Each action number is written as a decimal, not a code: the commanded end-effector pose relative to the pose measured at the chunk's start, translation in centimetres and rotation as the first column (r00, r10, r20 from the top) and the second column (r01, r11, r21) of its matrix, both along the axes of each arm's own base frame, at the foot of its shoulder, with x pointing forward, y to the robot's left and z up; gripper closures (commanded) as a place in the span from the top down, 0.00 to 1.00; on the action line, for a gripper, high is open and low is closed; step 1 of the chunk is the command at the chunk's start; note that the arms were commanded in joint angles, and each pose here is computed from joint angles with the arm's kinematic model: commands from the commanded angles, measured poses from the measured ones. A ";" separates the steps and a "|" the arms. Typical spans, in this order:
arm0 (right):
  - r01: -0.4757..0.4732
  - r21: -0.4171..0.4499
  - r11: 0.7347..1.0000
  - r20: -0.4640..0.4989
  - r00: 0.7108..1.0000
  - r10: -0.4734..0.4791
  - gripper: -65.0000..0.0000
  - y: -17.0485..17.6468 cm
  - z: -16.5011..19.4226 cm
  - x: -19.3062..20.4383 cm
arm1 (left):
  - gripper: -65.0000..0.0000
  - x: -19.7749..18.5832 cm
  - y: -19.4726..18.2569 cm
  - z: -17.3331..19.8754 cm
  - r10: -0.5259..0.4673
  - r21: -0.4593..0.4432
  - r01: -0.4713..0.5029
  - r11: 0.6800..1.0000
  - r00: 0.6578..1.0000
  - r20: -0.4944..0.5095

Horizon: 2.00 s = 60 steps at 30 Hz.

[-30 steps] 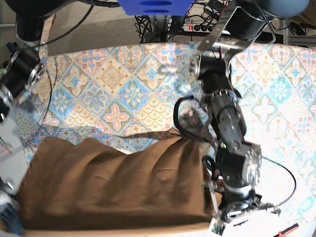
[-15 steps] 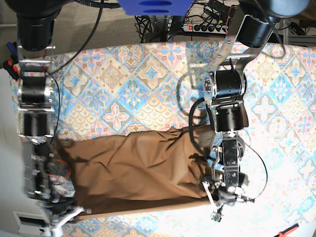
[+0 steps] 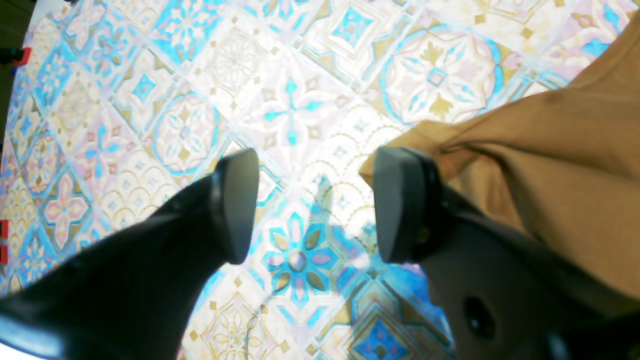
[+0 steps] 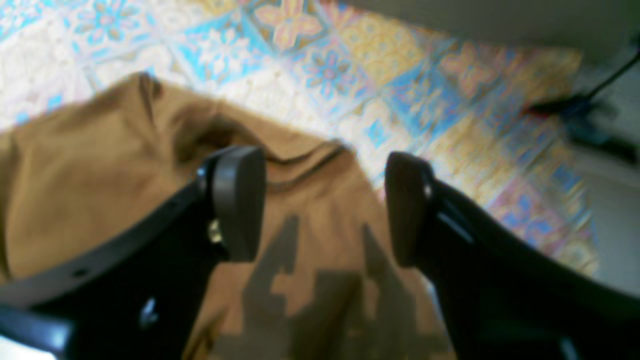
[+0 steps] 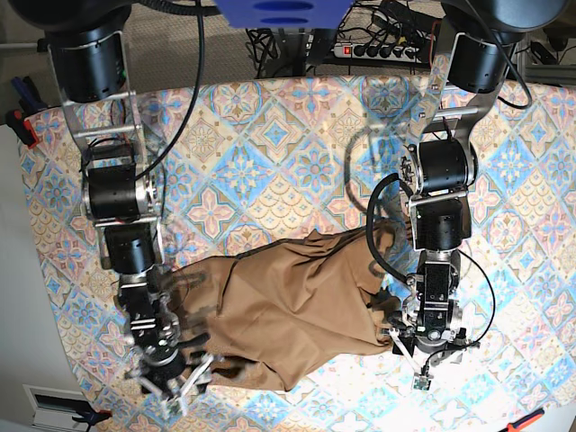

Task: Layout the t-shirt on the table in an organized manner, then fold the t-shirt properly
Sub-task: 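Release the brown shirt with both grippers and raise them, then grasp the bunched shirt fabric with the left gripper and lift it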

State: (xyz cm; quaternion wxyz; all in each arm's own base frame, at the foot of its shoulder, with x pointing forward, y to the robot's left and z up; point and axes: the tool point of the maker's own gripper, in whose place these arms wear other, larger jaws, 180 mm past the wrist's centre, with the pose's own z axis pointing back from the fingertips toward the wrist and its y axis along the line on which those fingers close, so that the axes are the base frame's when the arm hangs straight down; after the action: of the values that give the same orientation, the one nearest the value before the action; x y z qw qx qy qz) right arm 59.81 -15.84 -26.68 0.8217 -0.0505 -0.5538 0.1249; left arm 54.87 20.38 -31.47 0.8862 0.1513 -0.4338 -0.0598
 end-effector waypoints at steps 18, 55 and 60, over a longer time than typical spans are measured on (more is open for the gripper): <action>0.210 0.145 0.967 0.120 0.966 -0.228 0.55 -8.7 3.1 -4.8 | 0.50 -4.5 -4.2 7.6 -0.218 0.112 0.192 0.975 0.920 0.324; 0.344 0.121 0.931 -0.144 0.934 -0.327 0.55 -14.9 -5.2 -16.8 | 0.63 -18.6 -4.9 -5.6 -0.322 -0.280 0.303 0.911 0.946 -0.024; 0.343 0.118 0.932 -0.144 0.935 -0.325 0.55 -15.0 -5.2 -16.8 | 0.55 -17.5 -7.4 -7.0 -0.377 -0.327 0.346 0.879 0.926 -0.033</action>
State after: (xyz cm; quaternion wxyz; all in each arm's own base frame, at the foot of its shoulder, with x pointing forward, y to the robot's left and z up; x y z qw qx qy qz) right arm 41.87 -30.00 -34.29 0.8819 -0.0688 -0.4634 -0.0534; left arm 36.20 13.43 -40.19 0.9055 -0.0718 -0.3857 -0.1615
